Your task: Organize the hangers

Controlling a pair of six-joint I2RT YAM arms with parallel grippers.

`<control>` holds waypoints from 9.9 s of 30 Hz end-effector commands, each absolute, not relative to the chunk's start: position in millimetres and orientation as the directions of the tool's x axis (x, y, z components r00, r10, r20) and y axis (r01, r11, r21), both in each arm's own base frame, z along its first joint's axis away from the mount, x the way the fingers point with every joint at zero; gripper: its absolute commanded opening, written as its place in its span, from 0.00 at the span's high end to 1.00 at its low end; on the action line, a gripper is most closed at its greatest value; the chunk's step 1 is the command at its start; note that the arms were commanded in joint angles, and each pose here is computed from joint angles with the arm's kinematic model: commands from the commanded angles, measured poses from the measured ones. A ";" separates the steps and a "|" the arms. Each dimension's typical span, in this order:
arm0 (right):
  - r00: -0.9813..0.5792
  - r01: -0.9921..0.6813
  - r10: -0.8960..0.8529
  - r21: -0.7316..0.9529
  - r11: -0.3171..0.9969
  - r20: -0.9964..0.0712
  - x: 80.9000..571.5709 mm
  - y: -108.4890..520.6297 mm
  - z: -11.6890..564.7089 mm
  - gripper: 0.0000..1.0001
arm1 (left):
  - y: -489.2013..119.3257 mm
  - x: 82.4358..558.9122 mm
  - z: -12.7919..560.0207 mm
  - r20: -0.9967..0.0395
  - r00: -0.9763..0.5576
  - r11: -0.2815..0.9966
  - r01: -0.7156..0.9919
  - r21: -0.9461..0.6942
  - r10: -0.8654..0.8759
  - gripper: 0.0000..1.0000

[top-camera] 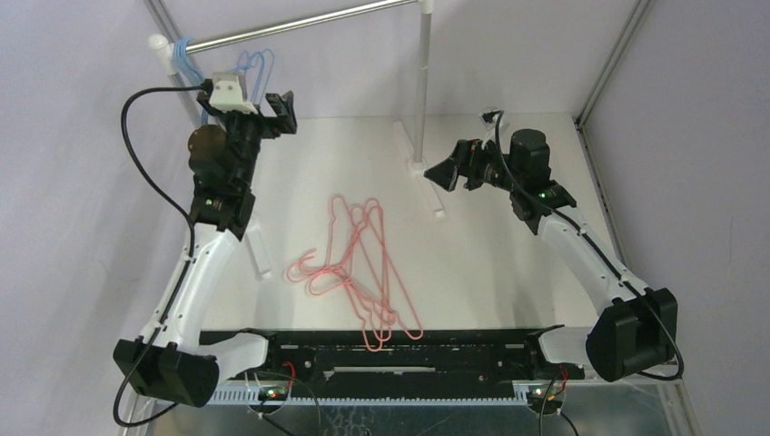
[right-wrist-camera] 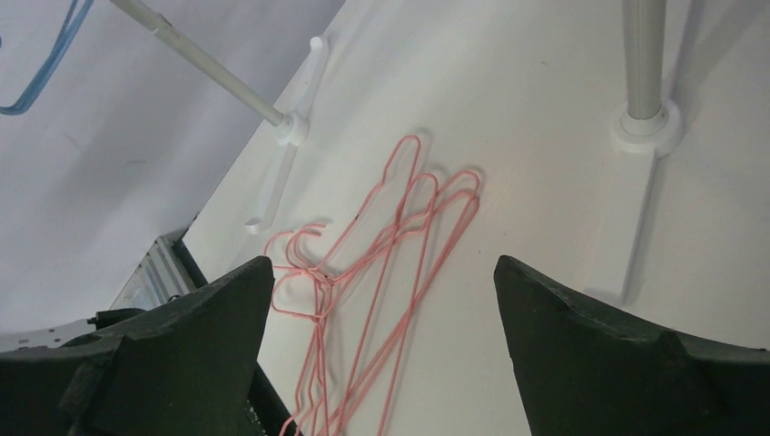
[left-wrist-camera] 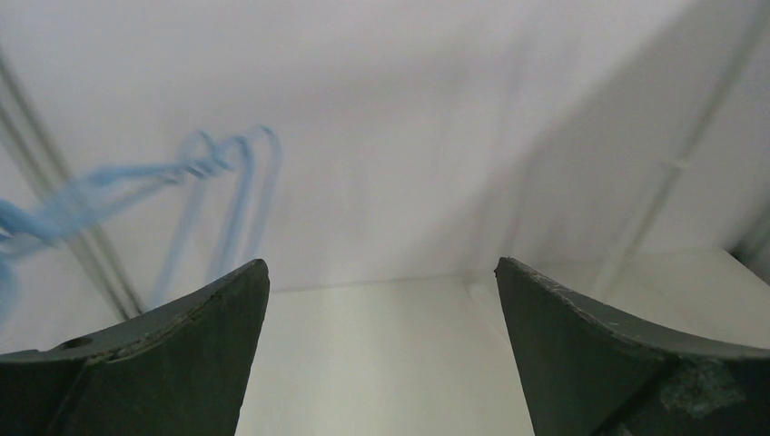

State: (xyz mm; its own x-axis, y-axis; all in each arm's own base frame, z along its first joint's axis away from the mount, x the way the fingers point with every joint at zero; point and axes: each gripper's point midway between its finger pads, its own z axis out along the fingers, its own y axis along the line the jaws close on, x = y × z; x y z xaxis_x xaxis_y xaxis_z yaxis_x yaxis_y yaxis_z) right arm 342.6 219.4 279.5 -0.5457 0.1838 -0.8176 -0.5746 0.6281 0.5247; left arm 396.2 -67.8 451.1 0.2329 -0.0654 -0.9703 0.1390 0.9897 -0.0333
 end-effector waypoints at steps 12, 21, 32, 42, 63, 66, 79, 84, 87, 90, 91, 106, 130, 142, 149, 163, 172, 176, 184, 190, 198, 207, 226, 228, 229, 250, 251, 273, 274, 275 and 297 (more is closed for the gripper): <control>-0.561 -0.581 0.033 0.422 0.696 -0.827 310.7 236.4 227.1 0.09 | -146.4 359.9 291.9 -0.992 -0.074 0.953 0.282 -0.115 -0.098 0.00; -0.589 -0.720 -0.219 0.382 0.580 -0.778 249.5 321.2 157.8 0.37 | -119.2 350.4 212.4 -0.972 -0.190 0.982 0.099 -0.160 -0.139 0.00; -0.560 -0.793 -0.477 0.272 0.545 -0.677 191.1 370.3 81.0 0.49 | -86.5 333.2 172.2 -0.959 -0.222 0.984 -0.062 -0.165 -0.175 0.00; -0.580 -0.791 -0.519 0.284 0.541 -0.628 177.0 381.7 52.0 0.54 | -79.1 325.4 158.2 -0.956 -0.224 0.981 -0.085 -0.176 -0.191 0.00; -0.602 -0.766 -0.531 0.243 0.595 -0.596 172.2 386.9 34.9 0.53 | -55.7 319.3 139.9 -0.947 -0.239 0.973 -0.142 -0.183 -0.213 0.01; -0.580 -0.760 -0.521 0.186 0.623 -0.626 177.9 381.4 48.0 0.49 | -53.1 318.3 137.4 -0.945 -0.247 0.972 -0.151 -0.182 -0.216 0.01; -0.534 -0.809 -0.538 0.209 0.549 -0.652 172.2 413.6 66.0 0.45 | -47.2 316.1 132.4 -0.938 -0.250 0.964 -0.173 -0.202 -0.241 0.01; -0.546 -0.811 -0.550 0.233 0.537 -0.632 173.7 424.1 51.7 0.46 | -47.1 316.9 130.0 -0.936 -0.253 0.963 -0.172 -0.206 -0.245 0.01; -0.559 -0.806 -0.551 0.249 0.538 -0.620 177.5 427.3 44.7 0.46 | -46.9 317.4 129.6 -0.935 -0.251 0.963 -0.172 -0.210 -0.249 0.00; -0.577 -0.795 -0.544 0.267 0.544 -0.610 181.8 426.8 40.0 0.47 | -46.3 317.7 128.9 -0.935 -0.252 0.962 -0.171 -0.213 -0.251 0.01; -0.580 -0.793 -0.543 0.271 0.545 -0.607 182.7 426.7 38.6 0.48 | -46.2 317.7 128.7 -0.934 -0.252 0.962 -0.170 -0.215 -0.253 0.01; -0.596 -0.776 -0.494 0.298 0.556 -0.633 202.5 406.2 72.3 1.00 | -41.6 317.9 127.9 -0.934 -0.242 0.956 -0.191 -0.221 -0.264 0.01; -0.551 -0.767 -0.256 0.360 0.532 -0.794 262.1 317.9 214.4 1.00 | -32.0 312.4 130.7 -0.935 -0.195 0.940 -0.237 -0.247 -0.295 0.01; -0.423 -0.869 0.235 0.465 0.170 -0.875 303.7 326.7 428.7 1.00 | -33.5 314.1 130.3 -0.936 -0.200 0.942 -0.230 -0.244 -0.291 0.01; -0.396 -0.896 0.349 0.441 0.057 -0.849 332.1 345.6 488.9 1.00 | -33.9 314.3 131.3 -0.936 -0.199 0.943 -0.227 -0.242 -0.289 0.00; -0.398 -0.896 0.522 0.442 -0.046 -0.754 391.2 369.8 526.6 1.00 | -36.5 312.9 134.1 -0.936 -0.195 0.945 -0.208 -0.253 -0.293 0.00; -0.394 -0.877 0.529 0.479 0.027 -0.752 421.8 405.3 515.6 1.00 | -42.1 314.4 135.1 -0.933 -0.198 0.946 -0.182 -0.266 -0.301 0.01; -0.411 -0.854 0.528 0.516 0.062 -0.744 432.7 422.2 496.8 1.00 | -40.6 314.2 135.8 -0.935 -0.197 0.948 -0.187 -0.259 -0.294 0.01; -0.416 -0.845 0.498 0.526 0.098 -0.761 436.1 450.3 478.9 1.00 | -41.4 314.3 136.8 -0.936 -0.195 0.948 -0.182 -0.260 -0.294 0.01; -0.433 -0.843 0.444 0.527 0.109 -0.784 423.5 479.2 457.1 1.00 | -42.1 315.4 136.0 -0.935 -0.198 0.949 -0.181 -0.260 -0.294 0.00; -0.472 -0.830 0.381 0.546 0.112 -0.795 418.0 502.3 430.4 1.00 | -41.6 315.1 136.6 -0.936 -0.196 0.949 -0.181 -0.259 -0.293 0.00; -0.469 -0.822 0.345 0.544 0.167 -0.813 413.0 492.0 407.5 0.53 | -41.1 315.2 136.9 -0.937 -0.197 0.950 -0.183 -0.254 -0.289 0.01; -0.382 -0.741 0.284 0.475 0.475 -0.880 360.2 378.2 357.2 0.20 | -37.6 313.8 139.2 -0.942 -0.187 0.951 -0.192 -0.243 -0.279 0.01; -0.386 -0.721 0.249 0.459 0.519 -0.888 349.2 363.7 339.6 0.20 | -37.5 313.8 139.0 -0.942 -0.188 0.951 -0.192 -0.242 -0.278 0.00; -0.385 -0.712 0.236 0.450 0.539 -0.892 344.0 356.8 332.8 0.19 | -37.3 313.7 139.6 -0.943 -0.185 0.951 -0.191 -0.243 -0.278 0.00; -0.504 -0.758 -0.403 0.167 0.630 -0.764 196.1 395.2 113.9 0.33 | -35.3 310.9 141.5 -0.943 -0.176 0.948 -0.198 -0.247 -0.283 0.01; -0.513 -0.760 -0.416 0.172 0.627 -0.751 194.4 398.2 103.1 0.34 | -35.5 311.1 141.8 -0.943 -0.175 0.948 -0.198 -0.249 -0.284 0.01; -0.610 -0.755 -0.501 0.259 0.602 -0.615 182.9 414.0 19.5 0.60 | -36.5 312.4 139.4 -0.941 -0.186 0.949 -0.198 -0.245 -0.282 0.01; -0.613 -0.754 -0.502 0.260 0.604 -0.610 183.3 412.9 18.3 0.67 | -36.3 312.7 139.8 -0.941 -0.185 0.949 -0.199 -0.245 -0.282 0.01; -0.615 -0.753 -0.504 0.262 0.604 -0.606 183.1 412.0 17.2 0.78 | -36.3 312.7 139.4 -0.941 -0.187 0.949 -0.199 -0.244 -0.281 0.01; -0.582 -0.610 -0.254 0.208 0.765 -0.773 286.7 333.7 135.8 1.00 | -30.8 307.6 148.0 -0.943 -0.139 0.940 -0.212 -0.269 -0.301 0.01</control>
